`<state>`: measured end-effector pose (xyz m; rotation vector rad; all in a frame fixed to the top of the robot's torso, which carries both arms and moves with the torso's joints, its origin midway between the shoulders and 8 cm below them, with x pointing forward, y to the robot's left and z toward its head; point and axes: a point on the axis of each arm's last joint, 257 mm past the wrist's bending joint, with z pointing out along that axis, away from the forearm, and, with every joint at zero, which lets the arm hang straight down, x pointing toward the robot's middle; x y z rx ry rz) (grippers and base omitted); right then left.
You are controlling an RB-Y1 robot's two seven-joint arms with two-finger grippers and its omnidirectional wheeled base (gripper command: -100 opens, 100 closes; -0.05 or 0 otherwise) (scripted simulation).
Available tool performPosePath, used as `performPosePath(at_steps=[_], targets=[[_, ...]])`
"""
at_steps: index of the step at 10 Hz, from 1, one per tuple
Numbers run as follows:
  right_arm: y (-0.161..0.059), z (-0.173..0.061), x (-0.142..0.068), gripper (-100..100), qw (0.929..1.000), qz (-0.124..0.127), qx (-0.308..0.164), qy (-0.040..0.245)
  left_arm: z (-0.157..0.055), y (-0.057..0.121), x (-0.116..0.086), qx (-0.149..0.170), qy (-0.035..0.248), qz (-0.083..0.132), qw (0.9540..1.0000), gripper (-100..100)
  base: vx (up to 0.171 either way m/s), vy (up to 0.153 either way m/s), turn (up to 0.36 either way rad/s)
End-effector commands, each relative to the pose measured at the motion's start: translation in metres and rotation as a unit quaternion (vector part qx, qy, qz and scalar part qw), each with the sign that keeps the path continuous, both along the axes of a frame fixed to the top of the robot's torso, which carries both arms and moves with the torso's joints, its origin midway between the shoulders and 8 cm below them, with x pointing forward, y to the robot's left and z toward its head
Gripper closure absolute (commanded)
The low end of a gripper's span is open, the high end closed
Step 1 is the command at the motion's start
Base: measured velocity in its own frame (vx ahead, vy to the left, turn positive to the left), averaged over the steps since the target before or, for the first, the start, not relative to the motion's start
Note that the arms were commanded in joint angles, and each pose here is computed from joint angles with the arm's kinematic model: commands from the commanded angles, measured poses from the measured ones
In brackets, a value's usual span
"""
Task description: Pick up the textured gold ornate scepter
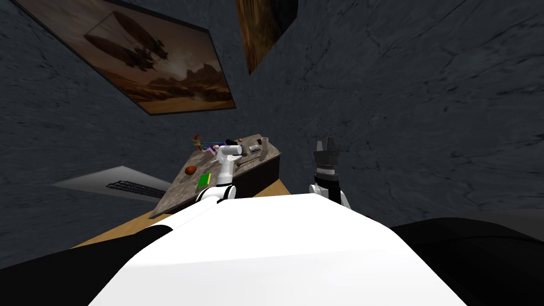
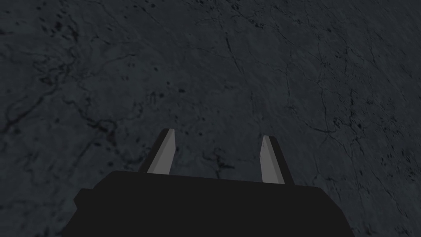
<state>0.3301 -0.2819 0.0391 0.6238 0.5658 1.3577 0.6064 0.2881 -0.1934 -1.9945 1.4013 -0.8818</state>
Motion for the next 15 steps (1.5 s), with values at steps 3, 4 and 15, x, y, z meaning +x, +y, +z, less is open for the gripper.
performPosePath(at_steps=[3, 4, 15], targets=[[0.000, 0.000, 0.000, 0, 1.0000, 0.000, 0.000, 0.000, -0.032, -0.007, -0.014, -0.018, 0.078, 0.007, 0.9967, -100, 0.052, -0.003, 0.012], [0.000, 0.000, 0.000, 0, 1.0000, 0.000, 0.000, 0.000, -0.042, -0.006, -0.022, -0.019, 0.101, 0.009, 0.9947, -100, 0.063, 0.004, 0.002], [0.000, 0.000, 0.000, 0, 1.0000, 0.000, 0.000, 0.000, -0.105, -0.005, -0.090, -0.040, 0.302, 0.046, 0.9514, -100, 0.053, 0.003, 0.001]])
